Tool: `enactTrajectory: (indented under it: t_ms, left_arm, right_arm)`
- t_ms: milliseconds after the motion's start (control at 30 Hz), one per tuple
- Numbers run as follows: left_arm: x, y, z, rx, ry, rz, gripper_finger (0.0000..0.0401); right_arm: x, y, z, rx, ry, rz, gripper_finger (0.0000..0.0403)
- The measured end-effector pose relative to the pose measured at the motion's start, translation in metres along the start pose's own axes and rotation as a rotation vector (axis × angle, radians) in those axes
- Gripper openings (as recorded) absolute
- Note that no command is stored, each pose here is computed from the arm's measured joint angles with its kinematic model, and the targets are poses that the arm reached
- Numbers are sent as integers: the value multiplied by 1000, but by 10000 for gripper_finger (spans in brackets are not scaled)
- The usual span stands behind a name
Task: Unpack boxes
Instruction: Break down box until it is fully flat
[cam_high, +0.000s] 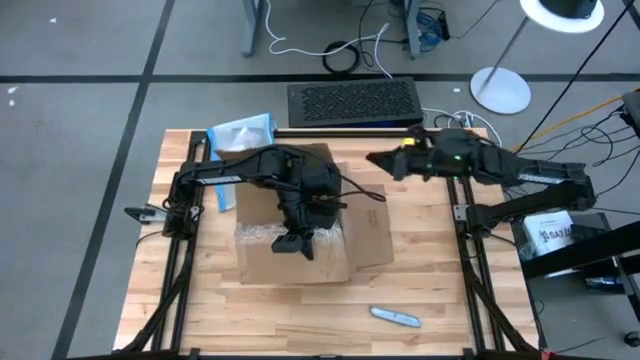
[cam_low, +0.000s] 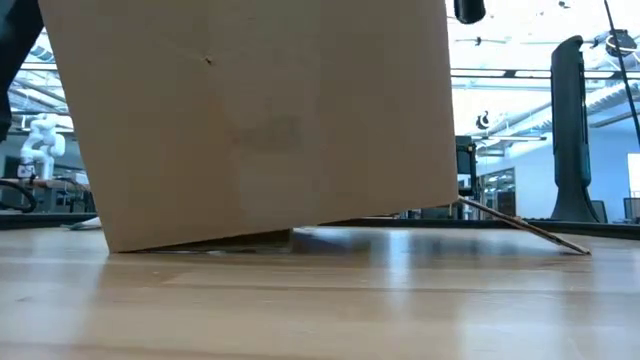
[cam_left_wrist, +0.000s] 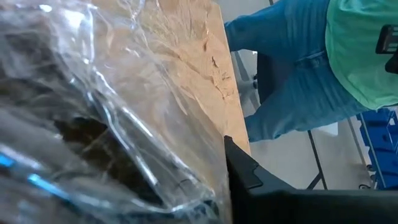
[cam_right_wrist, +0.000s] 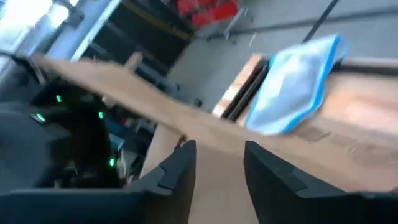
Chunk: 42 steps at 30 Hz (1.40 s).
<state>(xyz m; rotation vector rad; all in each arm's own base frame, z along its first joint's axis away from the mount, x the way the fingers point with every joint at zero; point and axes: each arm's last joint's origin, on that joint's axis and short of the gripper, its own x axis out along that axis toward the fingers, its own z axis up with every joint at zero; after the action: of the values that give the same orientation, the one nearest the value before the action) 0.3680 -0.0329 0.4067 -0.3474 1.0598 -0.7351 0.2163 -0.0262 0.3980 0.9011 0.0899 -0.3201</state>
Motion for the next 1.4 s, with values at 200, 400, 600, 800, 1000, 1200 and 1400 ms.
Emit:
enactTrajectory:
  t_ms: [200, 400, 600, 800, 1000, 1200, 1400]
  left_arm:
    - [1, -2, 1, 17, -6, 0, 1]
    - [2, 0, 0, 5, 3, -4, 0]
    - [2, 0, -1, 23, 7, 8, 0]
    - [3, 0, -1, 20, 16, 24, 0]
    - [6, -9, -6, 55, 53, 88, 0]
    - [-2, -34, -15, 107, 81, 198, 0]
    - [-7, -65, -28, 207, 95, 377, 0]
  right_arm:
    - [37, 11, -6, 20, 63, 205, 110]
    - [59, 16, -17, 21, 101, 277, 107]
    - [60, 9, -24, -4, 169, 200, 107]
    - [69, -1, -36, -20, 257, 113, 107]
    - [83, -20, -50, 2, 367, -52, 106]
    - [79, -20, -48, -7, 329, -75, 93]
    - [70, -30, -47, -1, 371, -173, 74]
